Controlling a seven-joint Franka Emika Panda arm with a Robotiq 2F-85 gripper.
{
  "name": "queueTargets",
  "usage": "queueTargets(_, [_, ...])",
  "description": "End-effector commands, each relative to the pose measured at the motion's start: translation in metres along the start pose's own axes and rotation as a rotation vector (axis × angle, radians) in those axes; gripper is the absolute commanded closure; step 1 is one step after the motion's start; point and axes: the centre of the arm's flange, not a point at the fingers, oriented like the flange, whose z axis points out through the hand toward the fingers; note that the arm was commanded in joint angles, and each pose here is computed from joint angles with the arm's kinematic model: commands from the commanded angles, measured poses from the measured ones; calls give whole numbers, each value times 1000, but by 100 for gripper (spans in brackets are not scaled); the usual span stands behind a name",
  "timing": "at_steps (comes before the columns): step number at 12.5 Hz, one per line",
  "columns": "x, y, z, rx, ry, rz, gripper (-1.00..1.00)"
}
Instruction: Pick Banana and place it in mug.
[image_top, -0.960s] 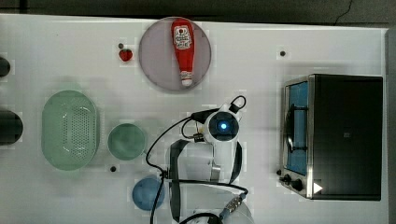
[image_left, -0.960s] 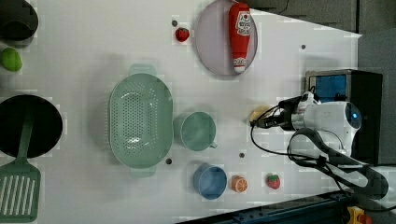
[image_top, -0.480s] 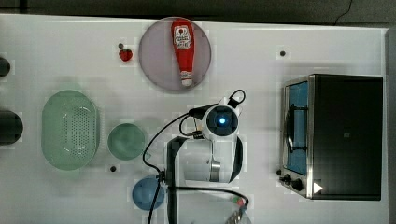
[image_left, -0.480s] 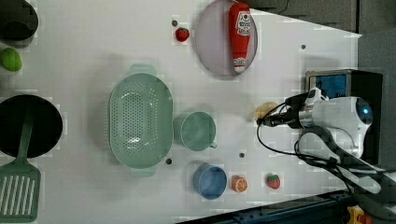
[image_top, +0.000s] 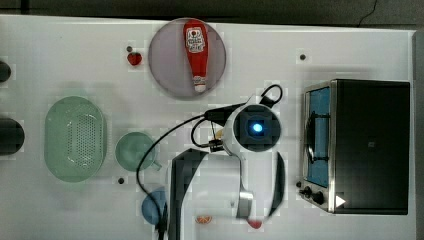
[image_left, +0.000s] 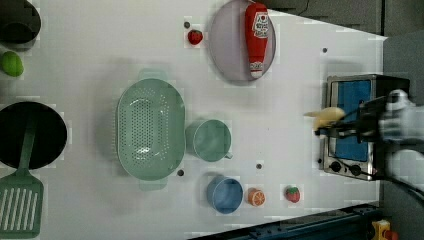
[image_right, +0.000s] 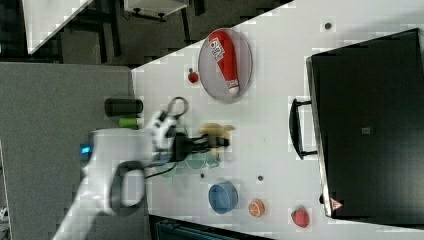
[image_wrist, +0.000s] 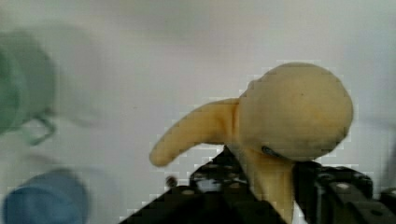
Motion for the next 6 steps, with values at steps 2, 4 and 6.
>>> queueTargets(2, [-6,-44,-84,-5,5,71,37])
queueTargets(4, [-3,-75,-105,-24,27,70,37])
queueTargets(6, [0,-110,-111,-35,41,80,37])
